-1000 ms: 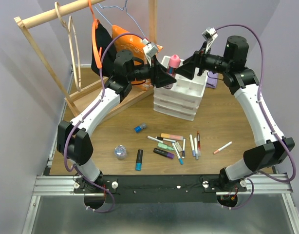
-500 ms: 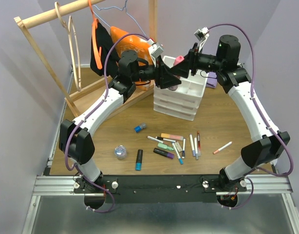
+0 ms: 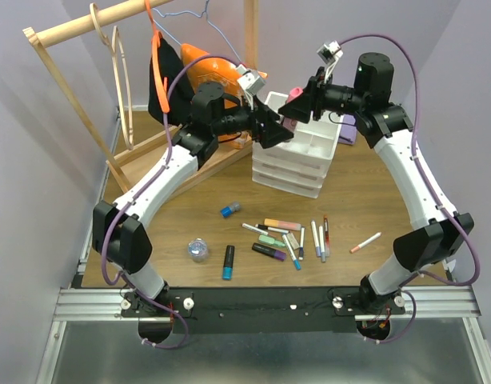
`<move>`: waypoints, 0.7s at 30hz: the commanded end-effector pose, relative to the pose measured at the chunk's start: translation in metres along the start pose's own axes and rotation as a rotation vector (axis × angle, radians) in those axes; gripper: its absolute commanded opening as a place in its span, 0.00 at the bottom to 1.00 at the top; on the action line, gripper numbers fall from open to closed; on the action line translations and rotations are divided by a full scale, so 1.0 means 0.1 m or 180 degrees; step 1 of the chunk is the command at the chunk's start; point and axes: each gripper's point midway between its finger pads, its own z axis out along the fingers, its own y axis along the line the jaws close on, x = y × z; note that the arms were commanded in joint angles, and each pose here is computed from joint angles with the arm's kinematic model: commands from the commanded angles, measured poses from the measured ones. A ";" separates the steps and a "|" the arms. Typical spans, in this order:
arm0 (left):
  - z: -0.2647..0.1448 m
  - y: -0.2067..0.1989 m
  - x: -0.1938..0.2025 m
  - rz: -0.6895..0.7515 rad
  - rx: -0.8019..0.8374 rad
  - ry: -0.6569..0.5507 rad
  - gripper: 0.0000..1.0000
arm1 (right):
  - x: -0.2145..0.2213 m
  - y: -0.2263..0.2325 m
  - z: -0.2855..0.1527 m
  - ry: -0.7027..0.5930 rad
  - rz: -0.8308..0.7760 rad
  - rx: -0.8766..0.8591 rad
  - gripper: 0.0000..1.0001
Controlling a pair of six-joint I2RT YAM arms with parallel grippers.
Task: Sort the stationery into containers
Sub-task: Place the stationery in the storage box.
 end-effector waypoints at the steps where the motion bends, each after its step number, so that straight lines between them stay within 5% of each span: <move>1: -0.50 0.33 -0.25 0.0254 -0.0844 -0.0069 0.99 | -0.25 -0.31 0.03 -0.0121 -0.0519 0.0390 0.01; 10: -1.29 0.65 0.09 0.0350 -0.1497 0.0103 0.99 | -0.35 -0.92 0.23 -0.0242 -0.1118 0.0872 0.01; 21: -1.44 0.63 0.45 0.0349 -0.1584 0.0336 0.99 | -0.19 -1.25 0.62 -0.0352 -0.1548 0.0978 0.01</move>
